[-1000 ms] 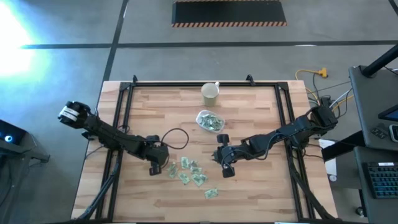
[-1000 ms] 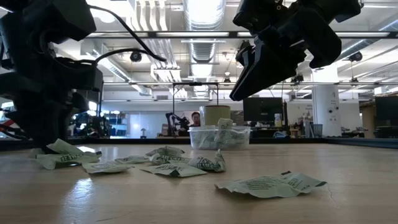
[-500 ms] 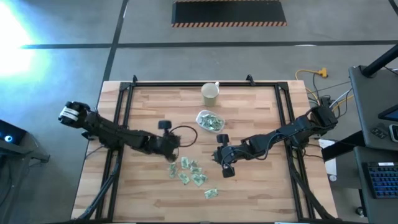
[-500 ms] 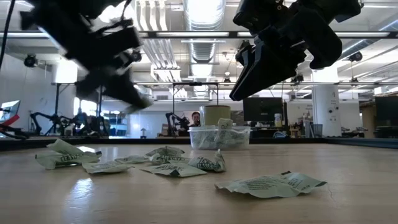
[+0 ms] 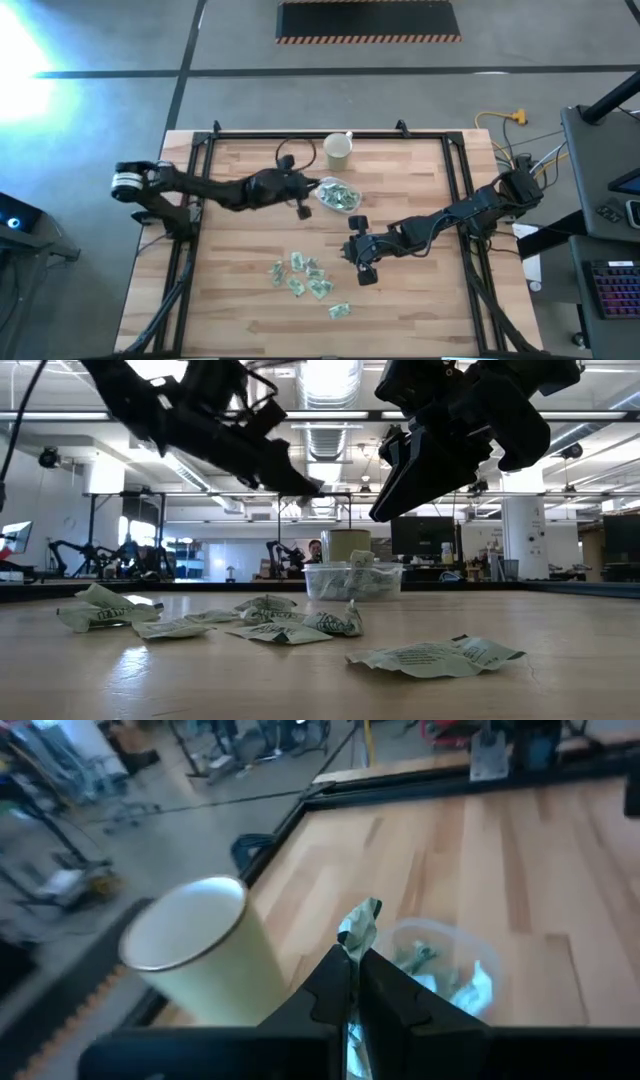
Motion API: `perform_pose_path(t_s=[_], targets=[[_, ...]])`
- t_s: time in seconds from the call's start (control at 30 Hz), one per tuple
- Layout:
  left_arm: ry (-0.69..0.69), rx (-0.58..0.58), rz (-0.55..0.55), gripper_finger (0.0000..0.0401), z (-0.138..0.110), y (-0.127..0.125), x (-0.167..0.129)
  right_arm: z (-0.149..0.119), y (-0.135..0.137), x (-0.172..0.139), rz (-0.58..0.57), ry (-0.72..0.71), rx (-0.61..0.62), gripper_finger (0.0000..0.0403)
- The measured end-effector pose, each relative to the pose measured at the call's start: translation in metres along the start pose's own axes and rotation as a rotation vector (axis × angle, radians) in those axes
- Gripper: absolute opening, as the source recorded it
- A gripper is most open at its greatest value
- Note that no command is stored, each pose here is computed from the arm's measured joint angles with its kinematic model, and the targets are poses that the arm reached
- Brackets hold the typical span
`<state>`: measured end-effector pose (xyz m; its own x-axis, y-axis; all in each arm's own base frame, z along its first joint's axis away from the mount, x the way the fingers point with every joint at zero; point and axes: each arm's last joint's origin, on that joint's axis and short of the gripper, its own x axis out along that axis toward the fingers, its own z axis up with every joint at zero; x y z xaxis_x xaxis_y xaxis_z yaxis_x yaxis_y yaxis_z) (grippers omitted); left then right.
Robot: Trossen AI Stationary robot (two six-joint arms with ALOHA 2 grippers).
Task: Pick and place items into bin
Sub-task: Put the green stevia packet into the transparent bin
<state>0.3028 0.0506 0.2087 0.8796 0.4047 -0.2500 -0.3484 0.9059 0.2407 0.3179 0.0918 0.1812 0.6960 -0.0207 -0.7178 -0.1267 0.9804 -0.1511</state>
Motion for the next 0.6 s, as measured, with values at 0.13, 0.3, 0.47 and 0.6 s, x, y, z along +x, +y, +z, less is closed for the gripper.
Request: perform_pose_path(t_s=[0.13,0.3,0.47,0.6], targets=[[0.020,-0.056,-0.021,0.0000,-0.010,0.004,0.025,0.000,0.000,0.000,0.000,0.000,0.000,0.0068],[0.094,-0.055,-0.043,0.0000,-0.024,-0.004,0.051,0.000,0.000,0.000,0.000,0.000,0.000,0.0068],[0.115,-0.050,-0.047,0.0000,-0.028,-0.008,0.063,0.000,0.000,0.000,-0.001,0.001,0.000,0.0068],[0.155,-0.042,-0.051,0.0000,-0.029,-0.008,0.065,0.000,0.000,0.000,-0.001,0.001,0.000,0.0068]])
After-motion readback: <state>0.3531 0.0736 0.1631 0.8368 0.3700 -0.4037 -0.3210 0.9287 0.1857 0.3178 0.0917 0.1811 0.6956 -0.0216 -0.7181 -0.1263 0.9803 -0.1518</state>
